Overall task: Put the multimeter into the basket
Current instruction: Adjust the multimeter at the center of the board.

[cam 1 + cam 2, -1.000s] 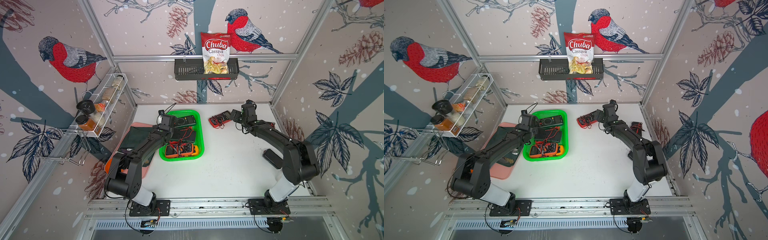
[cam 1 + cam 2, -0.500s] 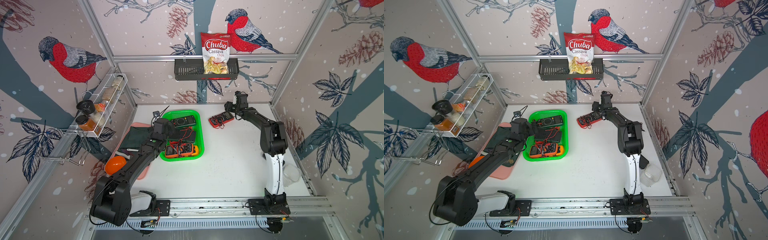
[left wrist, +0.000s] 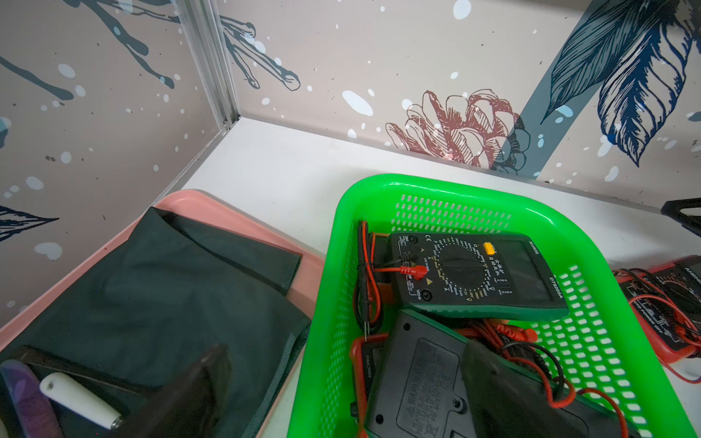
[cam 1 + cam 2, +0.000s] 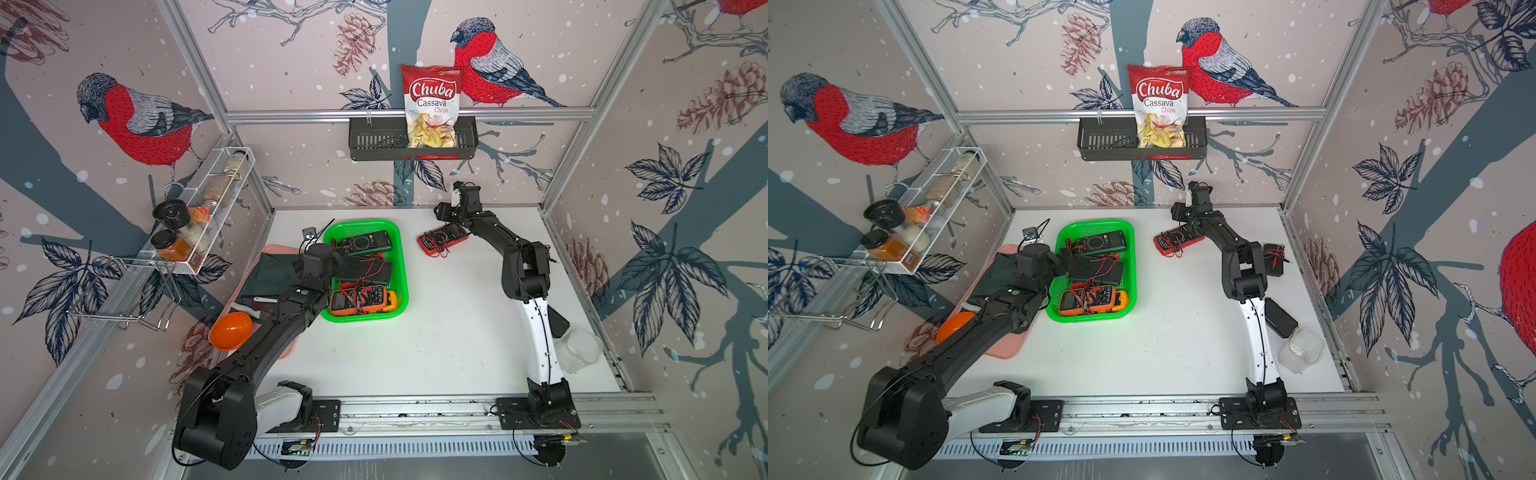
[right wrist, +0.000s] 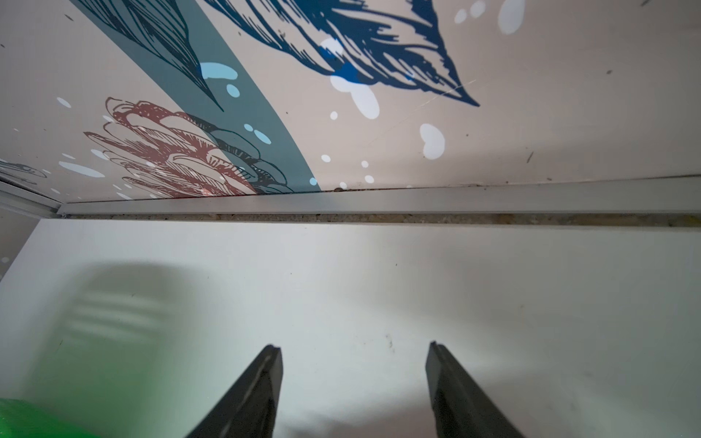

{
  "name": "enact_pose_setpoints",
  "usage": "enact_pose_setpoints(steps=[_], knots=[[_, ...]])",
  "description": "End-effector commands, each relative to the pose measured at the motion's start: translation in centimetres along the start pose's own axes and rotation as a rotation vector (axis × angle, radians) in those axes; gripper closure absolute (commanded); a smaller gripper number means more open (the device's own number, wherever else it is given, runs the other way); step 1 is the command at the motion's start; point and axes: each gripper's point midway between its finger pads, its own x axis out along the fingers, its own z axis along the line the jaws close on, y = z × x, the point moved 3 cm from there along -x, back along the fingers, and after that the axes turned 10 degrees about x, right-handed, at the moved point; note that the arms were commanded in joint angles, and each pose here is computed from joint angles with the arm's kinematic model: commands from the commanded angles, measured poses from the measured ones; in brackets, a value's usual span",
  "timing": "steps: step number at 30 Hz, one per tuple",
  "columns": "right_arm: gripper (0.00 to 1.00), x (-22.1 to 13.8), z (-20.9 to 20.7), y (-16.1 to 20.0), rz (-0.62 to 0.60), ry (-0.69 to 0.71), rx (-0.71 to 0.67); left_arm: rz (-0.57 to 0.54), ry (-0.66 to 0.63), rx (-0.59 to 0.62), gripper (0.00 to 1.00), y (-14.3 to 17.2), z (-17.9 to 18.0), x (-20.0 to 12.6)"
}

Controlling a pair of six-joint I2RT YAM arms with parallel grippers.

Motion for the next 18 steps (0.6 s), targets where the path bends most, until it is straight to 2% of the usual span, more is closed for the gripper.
enact_pose_setpoints(steps=[1,11,18], knots=[[0.35,0.3,-0.4,0.8,0.036,0.027,-0.001,-0.056,0.003,-0.013,0.02,-1.2,0.0,-0.2],[0.35,-0.5,-2.9,1.5,0.071,0.169,0.044,-0.049,0.015,-0.017,0.02,-0.9,-0.2,-0.2],[0.35,-2.3,-2.7,2.1,0.102,0.212,0.039,-0.047,0.013,-0.022,0.02,-1.0,-0.2,-0.2]])
